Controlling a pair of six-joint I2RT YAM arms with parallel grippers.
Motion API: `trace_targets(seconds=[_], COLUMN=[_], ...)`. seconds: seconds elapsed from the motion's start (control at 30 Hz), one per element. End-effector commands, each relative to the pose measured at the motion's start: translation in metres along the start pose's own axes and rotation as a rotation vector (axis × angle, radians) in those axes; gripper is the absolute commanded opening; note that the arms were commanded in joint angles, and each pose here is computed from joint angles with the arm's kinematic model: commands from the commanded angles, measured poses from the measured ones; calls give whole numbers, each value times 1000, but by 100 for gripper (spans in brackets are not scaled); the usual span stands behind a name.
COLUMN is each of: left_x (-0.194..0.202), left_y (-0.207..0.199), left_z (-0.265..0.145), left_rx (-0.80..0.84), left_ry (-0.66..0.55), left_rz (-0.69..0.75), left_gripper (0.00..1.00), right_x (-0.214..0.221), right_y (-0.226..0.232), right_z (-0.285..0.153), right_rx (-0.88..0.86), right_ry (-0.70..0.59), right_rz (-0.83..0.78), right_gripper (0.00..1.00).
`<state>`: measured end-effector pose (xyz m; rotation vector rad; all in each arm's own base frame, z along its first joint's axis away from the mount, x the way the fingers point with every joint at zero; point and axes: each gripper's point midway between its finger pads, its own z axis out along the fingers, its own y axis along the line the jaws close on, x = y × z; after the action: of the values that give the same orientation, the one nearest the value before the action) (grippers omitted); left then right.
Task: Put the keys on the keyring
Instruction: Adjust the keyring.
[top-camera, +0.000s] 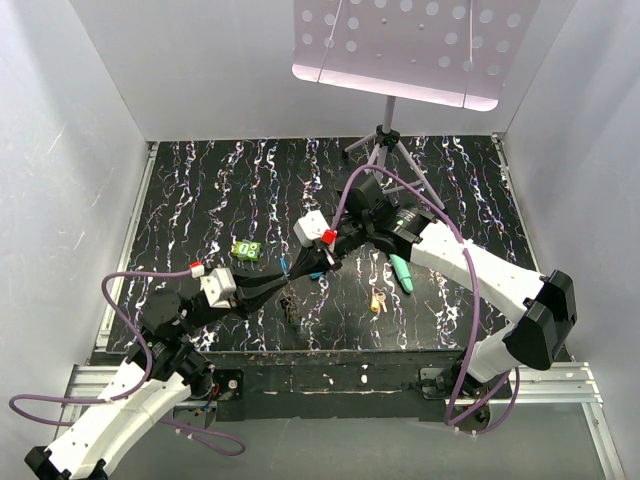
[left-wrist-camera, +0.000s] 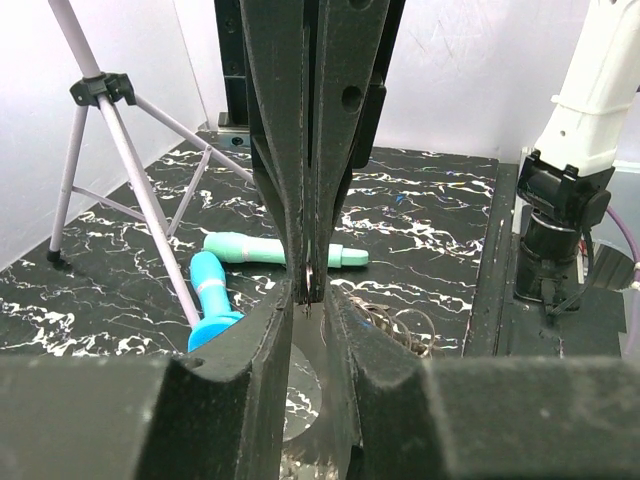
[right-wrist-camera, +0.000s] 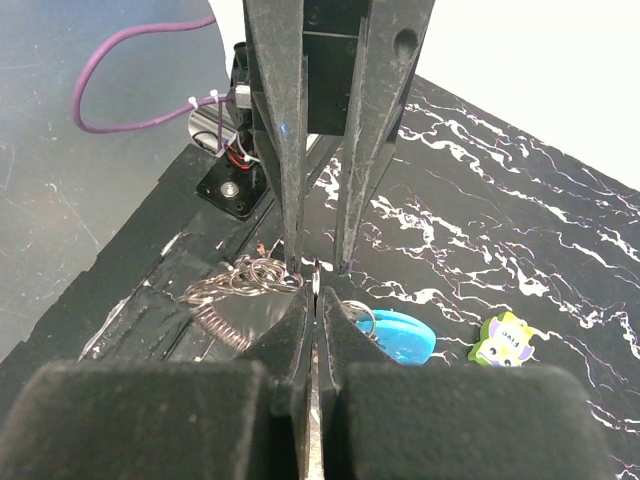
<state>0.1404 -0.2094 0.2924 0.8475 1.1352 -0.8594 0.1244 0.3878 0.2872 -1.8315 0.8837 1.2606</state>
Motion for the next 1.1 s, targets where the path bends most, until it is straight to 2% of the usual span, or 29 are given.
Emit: trace_targets(seconds=[0.0, 0.43, 0.8, 1.07], left_x=[4, 12, 7, 6], left_y=[2, 5, 9, 8], left_z=[2, -1, -1, 1], left_rx=[-2, -23, -47, -39], left_ry=[4, 33, 5, -2], left_rz=[1, 10, 18, 17], left_gripper=[18, 15, 13, 6], right_x=[-22, -25, -28, -29], right_y=[-2, -2, 1, 2], right_z=[-2, -3, -3, -2], right_rx=[6, 11, 0, -7], right_ry=[-54, -59, -72, -81], right_rz=[-66, -60, -56, -48], right_gripper=[1, 1, 1, 1])
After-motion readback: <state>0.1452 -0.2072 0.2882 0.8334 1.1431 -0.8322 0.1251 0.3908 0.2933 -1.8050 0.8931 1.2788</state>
